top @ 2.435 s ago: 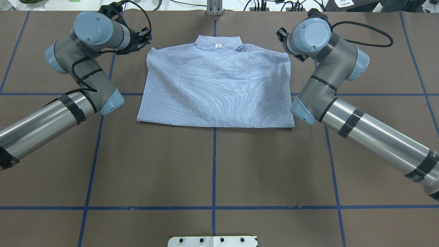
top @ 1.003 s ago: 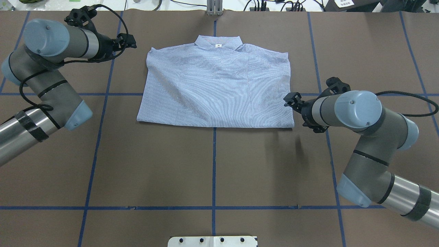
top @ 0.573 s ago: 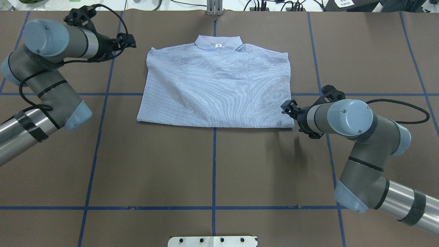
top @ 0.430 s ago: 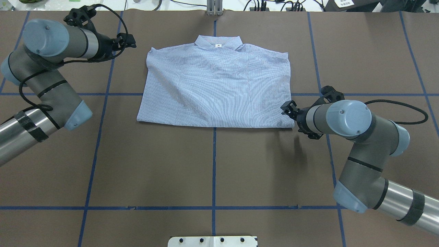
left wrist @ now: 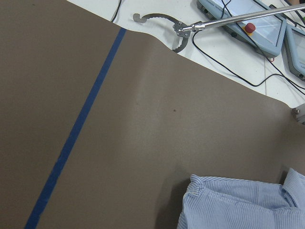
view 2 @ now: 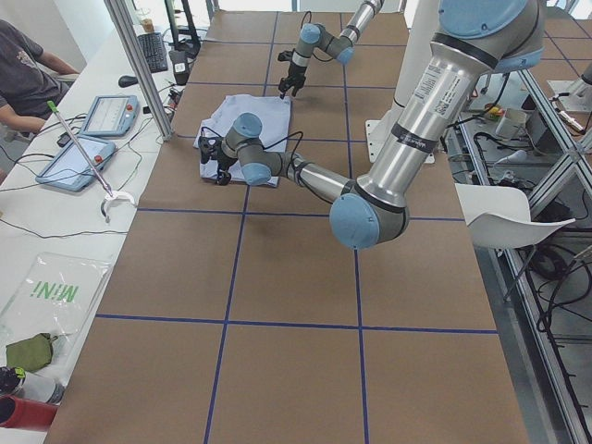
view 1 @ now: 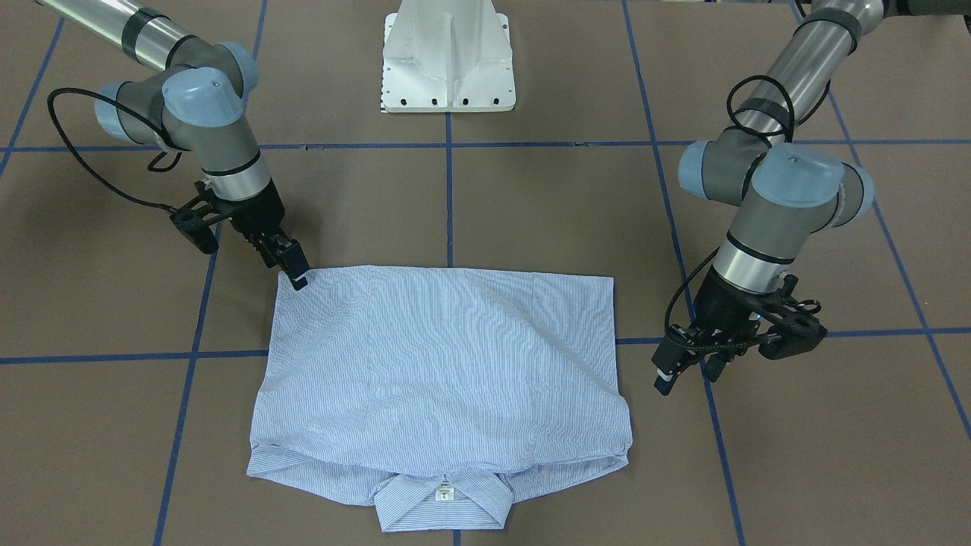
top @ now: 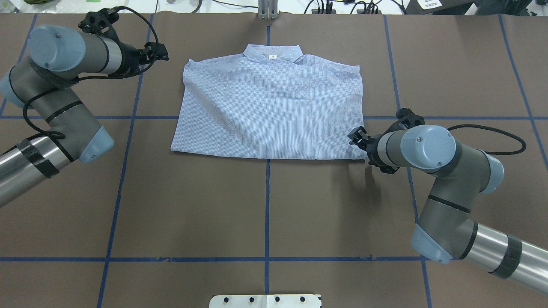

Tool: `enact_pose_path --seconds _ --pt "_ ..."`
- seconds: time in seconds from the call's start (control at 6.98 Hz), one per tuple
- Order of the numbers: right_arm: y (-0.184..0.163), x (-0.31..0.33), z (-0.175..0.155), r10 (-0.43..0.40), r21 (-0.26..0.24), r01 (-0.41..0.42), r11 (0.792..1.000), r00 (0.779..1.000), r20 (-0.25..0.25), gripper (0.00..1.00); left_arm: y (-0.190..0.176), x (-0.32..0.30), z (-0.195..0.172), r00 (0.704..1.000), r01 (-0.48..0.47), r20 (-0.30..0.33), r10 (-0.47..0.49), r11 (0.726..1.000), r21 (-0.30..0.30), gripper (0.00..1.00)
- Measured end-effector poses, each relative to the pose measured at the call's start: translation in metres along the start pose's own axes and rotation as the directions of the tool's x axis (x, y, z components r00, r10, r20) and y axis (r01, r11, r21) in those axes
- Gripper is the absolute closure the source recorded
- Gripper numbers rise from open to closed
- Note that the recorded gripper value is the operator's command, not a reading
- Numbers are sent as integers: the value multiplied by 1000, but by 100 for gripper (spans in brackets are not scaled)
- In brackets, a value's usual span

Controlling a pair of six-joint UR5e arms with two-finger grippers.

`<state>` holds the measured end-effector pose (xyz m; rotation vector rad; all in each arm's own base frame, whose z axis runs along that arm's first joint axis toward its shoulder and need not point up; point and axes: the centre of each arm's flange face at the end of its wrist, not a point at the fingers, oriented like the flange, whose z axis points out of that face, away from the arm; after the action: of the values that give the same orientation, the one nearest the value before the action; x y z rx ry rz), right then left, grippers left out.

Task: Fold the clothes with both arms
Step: 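Lower the right gripper to the folded shirt's corner nearest it and grasp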

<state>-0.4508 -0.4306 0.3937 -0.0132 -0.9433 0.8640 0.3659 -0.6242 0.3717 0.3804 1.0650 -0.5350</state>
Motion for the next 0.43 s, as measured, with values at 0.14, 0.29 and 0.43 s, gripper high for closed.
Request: enact_pose_path --seconds 0.14,0.29,0.43 --pt "0 -2 1 0 0 0 1000 1000 0 56 0 -1 0 1000 0 1 0 1000 0 1" --pt "0 -2 3 2 2 -2 1000 1000 -2 100 0 -1 0 1000 0 2 0 1000 1 1" --pt "-1 -1 4 5 3 -5 1000 1000 -4 100 0 -2 0 1000 0 3 0 1000 4 1"
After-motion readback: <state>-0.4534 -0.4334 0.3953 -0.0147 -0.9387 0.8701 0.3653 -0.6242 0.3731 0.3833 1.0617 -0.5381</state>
